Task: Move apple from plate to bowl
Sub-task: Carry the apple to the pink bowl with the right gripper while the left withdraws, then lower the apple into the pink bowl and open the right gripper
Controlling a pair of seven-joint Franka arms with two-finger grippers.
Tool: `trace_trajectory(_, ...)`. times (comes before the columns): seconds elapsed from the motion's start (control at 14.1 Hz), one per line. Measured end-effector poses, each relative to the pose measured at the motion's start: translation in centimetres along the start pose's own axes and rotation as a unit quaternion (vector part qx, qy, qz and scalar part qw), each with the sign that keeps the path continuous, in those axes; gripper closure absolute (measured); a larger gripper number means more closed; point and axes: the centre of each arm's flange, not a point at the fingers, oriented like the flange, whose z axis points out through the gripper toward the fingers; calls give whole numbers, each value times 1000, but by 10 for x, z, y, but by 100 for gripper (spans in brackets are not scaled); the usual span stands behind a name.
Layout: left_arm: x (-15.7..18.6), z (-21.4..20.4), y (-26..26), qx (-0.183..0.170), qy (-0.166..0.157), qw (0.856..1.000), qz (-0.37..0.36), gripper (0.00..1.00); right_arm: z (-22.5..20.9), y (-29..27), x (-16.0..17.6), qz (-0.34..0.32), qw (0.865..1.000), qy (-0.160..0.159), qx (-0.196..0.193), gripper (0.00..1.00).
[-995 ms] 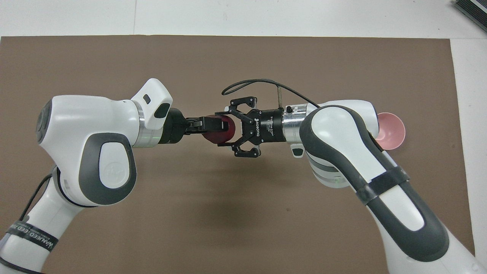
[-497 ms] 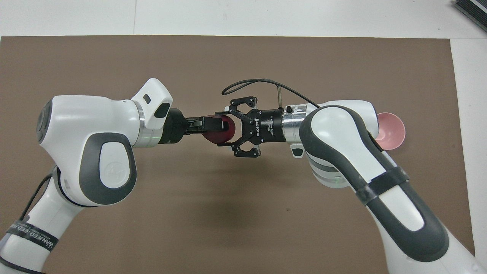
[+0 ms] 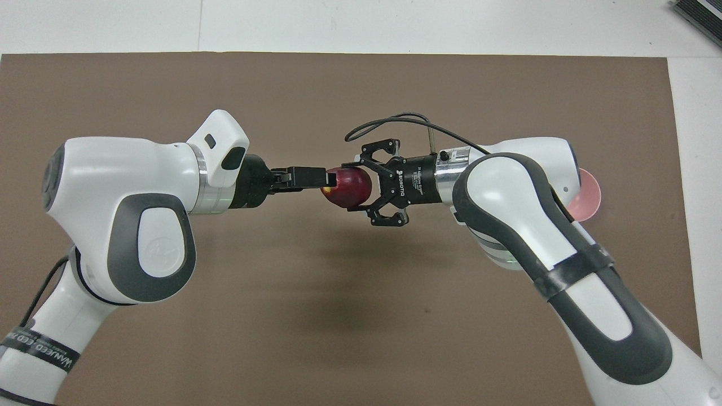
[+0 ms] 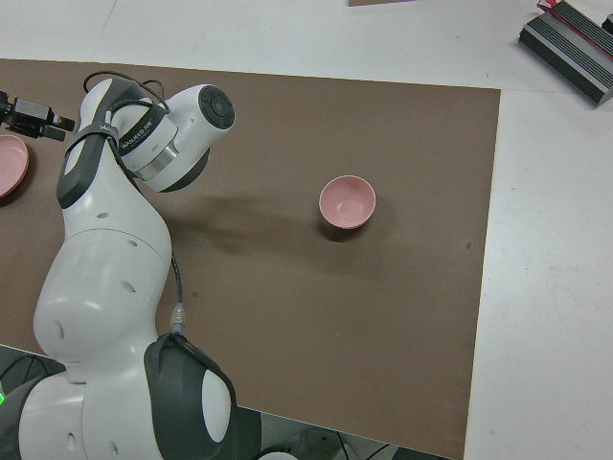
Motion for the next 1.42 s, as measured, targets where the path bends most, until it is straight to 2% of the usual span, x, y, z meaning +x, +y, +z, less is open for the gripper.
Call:
trace_trajectory(0.14, 9, -17, -29, 69, -1, 997, 32, 0, -35, -8, 22, -10, 999, 35, 8, 24)
trace_trajectory(0.36, 18, -34, -54, 170, -5, 981, 92, 0, -69, -14, 47, -35, 995, 90, -2, 24)
trace_trajectory(0.5, 26, -53, -61, 222, -9, 968, 121, 0, -87, -16, 60, -64, 990, 126, -15, 24)
trace_trajectory(0.57, 32, -68, -63, 238, -12, 963, 125, 0, -94, -14, 67, -90, 984, 151, -36, 24)
trace_trajectory(0.71, 43, -100, -62, 258, -15, 958, 125, 0, -107, -9, 85, -139, 963, 213, -93, 24)
trace_trajectory(0.85, 48, -124, -54, 265, -15, 956, 123, 0, -127, -4, 108, -163, 945, 252, -133, 24)
trace_trajectory(1.14, 48, -182, -23, 269, -38, 956, 115, 0, -178, 13, 153, -221, 908, 289, -209, 24)
trace_trajectory(1.42, 40, -257, -18, 279, -52, 955, 82, 0, -231, 31, 192, -273, 881, 291, -254, 24)
